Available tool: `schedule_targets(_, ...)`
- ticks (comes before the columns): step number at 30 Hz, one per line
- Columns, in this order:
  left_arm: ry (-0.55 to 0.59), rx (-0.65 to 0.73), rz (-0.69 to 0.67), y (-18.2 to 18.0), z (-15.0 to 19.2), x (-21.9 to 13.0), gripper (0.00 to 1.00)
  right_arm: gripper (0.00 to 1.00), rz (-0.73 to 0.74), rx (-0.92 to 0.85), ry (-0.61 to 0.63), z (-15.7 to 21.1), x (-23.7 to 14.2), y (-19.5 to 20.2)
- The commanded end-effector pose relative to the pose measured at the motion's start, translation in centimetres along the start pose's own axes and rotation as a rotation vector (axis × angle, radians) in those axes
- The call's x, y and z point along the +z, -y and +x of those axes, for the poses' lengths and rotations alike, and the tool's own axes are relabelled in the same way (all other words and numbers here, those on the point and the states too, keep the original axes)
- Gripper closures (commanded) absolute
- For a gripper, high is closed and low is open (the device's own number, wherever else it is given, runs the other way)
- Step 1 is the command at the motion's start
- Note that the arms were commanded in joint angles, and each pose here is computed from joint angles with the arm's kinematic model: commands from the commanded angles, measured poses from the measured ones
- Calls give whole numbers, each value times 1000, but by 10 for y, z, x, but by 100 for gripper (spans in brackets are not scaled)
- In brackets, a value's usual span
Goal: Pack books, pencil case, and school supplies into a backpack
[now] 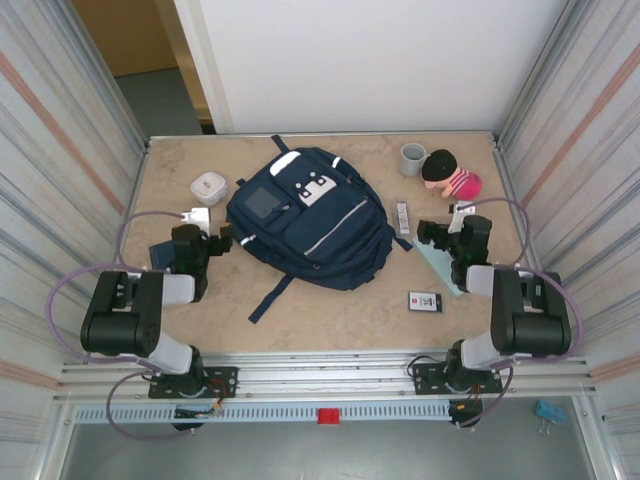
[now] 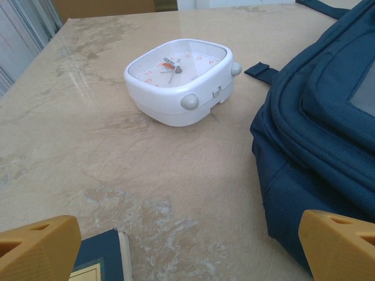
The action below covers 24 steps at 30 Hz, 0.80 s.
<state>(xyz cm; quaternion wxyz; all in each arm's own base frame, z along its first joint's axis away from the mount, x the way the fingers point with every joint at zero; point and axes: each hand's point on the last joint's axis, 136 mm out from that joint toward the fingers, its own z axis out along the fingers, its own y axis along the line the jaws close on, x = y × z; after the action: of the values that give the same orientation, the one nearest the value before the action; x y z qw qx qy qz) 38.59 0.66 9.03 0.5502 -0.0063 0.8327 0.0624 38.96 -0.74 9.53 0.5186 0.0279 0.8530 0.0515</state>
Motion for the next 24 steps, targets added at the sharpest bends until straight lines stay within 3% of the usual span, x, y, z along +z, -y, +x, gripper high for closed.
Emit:
schedule_targets(1,50,2,-21,-4,-37,-19,4,1,-74,-38,-16,-50,-25,-20)
schedule_targets(4,9,-115,-36,-12,-65,-40,6,1,-104,-54,-74,-90,-47,-41)
schedule_targets(7,-108,-268,-19,-11,-80,-63,12,1,-122,-51,-148,-114,-60,-70)
schedule_targets(10,-205,-403,92,10,-85,-80,19,1,-163,-80,-212,-123,-61,-109)
schedule_targets(17,-419,-555,274,68,-52,-97,28,1,-308,-177,-406,-76,-23,-201)
schedule_targets(20,-465,-541,301,87,-33,-97,31,0,-340,-140,-496,-54,-3,-220)
schedule_targets(24,-524,-560,330,103,-10,-90,34,7,-339,-111,-579,-24,25,-228)
